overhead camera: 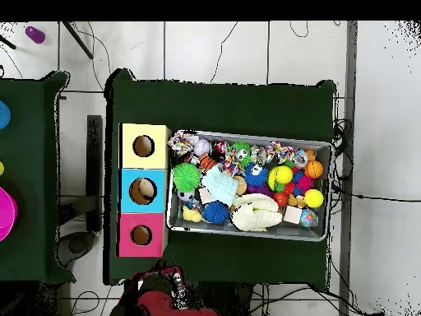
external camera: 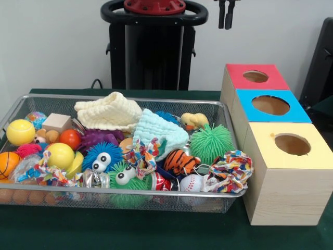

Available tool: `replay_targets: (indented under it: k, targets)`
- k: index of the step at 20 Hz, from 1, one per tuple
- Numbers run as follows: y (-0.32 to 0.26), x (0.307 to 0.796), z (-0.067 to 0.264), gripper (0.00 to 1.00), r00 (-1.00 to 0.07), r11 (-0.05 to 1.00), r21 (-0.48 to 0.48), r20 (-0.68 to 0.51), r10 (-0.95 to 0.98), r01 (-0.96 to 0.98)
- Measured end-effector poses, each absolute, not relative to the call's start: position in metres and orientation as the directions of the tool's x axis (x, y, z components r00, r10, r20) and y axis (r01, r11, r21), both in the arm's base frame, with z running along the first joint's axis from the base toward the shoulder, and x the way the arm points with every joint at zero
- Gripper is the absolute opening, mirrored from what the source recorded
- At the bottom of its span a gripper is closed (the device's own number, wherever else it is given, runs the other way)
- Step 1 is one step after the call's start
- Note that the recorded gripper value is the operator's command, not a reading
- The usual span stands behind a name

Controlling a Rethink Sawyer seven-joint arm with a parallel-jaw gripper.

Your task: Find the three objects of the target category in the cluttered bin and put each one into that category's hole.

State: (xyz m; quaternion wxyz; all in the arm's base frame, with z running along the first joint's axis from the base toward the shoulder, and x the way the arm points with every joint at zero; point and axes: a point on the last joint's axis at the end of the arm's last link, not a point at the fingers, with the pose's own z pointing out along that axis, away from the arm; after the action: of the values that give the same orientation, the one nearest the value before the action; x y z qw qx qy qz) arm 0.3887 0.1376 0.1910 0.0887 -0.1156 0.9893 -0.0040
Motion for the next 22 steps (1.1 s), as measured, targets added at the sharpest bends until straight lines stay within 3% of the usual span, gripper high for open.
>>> replay_targets:
  k: [12, 22]
  targets:
    - [0.138, 0.387, 0.183, 0.0, -0.959, 0.974, -0.02, -0.167, -0.227, -0.227]
    - [0.121, 0.368, 0.127, 0.0, -0.959, 0.976, 0.004, -0.19, -0.211, -0.216]
